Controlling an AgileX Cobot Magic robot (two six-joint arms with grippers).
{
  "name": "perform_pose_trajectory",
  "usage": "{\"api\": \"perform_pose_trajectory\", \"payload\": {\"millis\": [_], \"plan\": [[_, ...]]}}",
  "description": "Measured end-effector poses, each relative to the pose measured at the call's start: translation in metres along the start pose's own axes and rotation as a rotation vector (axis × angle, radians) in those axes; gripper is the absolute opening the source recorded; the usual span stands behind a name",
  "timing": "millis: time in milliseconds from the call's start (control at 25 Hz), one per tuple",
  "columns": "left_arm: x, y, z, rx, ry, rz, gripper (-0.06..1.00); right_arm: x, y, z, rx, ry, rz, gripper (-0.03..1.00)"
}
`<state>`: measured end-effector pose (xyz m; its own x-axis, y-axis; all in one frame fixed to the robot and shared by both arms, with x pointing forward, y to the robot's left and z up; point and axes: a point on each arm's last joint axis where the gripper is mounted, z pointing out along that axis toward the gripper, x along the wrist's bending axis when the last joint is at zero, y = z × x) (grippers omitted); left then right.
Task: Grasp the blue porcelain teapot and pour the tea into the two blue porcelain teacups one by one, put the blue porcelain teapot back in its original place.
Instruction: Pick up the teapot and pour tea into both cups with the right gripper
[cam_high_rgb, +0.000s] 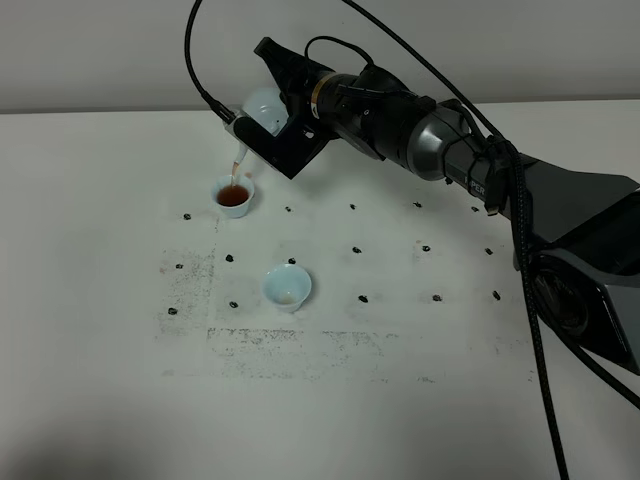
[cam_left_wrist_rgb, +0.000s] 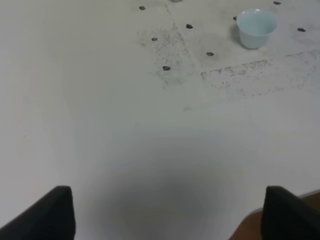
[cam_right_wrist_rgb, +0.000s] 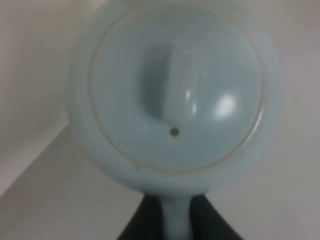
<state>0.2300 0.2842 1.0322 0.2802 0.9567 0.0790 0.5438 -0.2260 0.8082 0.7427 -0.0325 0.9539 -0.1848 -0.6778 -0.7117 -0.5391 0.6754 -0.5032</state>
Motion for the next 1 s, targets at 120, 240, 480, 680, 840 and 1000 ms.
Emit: {"api": "perform_pose_trajectory", "payload": {"millis": [120,240,480,680,840,1000], "plan": [[0.000,0.000,0.000,0.000,0.000,0.000,0.72,0.001,0.000,0.000,-0.002,0.015,0.019,0.04],[0.000,0.000,0.000,0.000,0.000,0.000,0.72,0.004,0.001,0.000,-0.008,0.040,0.042,0.04],[0.000,0.000,0.000,0.000,0.000,0.000,0.72,0.010,0.004,-0.001,-0.035,0.113,0.114,0.04],[0.000,0.000,0.000,0.000,0.000,0.000,0.72,0.014,0.007,-0.001,-0.059,0.162,0.188,0.04],[0.000,0.000,0.000,0.000,0.000,0.000,0.72,0.008,0.001,-0.011,-0.056,0.192,0.320,0.04],[0.000,0.000,0.000,0.000,0.000,0.000,0.72,-0.013,-0.013,-0.037,-0.059,0.204,0.554,0.04]]}}
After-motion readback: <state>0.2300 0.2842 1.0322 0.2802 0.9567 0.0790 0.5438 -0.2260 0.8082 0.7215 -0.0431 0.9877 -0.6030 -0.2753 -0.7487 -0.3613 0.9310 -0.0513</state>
